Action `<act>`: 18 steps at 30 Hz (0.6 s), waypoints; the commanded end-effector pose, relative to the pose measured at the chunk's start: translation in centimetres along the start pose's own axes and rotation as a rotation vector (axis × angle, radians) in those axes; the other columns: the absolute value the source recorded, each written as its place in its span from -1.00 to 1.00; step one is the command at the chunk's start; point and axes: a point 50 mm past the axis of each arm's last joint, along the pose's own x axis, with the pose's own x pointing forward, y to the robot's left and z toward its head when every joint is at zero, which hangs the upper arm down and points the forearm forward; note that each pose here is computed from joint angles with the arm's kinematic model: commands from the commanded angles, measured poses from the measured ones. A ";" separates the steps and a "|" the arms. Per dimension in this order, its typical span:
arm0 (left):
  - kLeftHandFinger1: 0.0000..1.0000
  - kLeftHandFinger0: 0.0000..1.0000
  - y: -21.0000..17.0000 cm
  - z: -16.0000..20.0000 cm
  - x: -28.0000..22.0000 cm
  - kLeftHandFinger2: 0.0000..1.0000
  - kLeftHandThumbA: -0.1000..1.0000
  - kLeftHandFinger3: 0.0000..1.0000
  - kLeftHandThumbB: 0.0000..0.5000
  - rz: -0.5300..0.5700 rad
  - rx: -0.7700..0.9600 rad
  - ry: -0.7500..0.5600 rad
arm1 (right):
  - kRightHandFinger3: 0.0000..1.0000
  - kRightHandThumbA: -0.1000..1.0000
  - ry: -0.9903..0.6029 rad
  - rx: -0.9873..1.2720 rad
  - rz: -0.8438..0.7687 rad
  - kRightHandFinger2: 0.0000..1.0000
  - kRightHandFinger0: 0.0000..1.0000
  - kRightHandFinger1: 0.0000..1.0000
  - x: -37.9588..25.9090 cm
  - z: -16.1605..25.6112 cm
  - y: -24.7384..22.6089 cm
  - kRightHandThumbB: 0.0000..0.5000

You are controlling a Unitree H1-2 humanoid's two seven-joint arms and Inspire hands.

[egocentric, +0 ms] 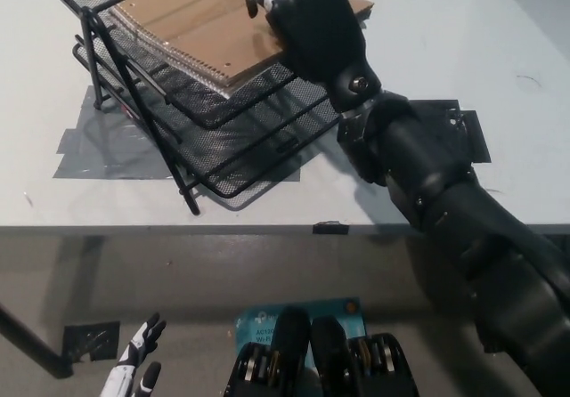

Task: A person hands a notebook to the robot and the robot grabs it with its right hand and places it in the file tray kept in the centre of the desk infront of it.

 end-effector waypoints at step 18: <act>1.00 1.00 0.2 1.3 0.9 1.00 1.00 1.00 0.46 0.005 0.001 -0.060 | -0.82 1.00 0.219 0.207 -0.152 -0.83 -1.00 -1.00 8.3 2.6 -2.6 -1.00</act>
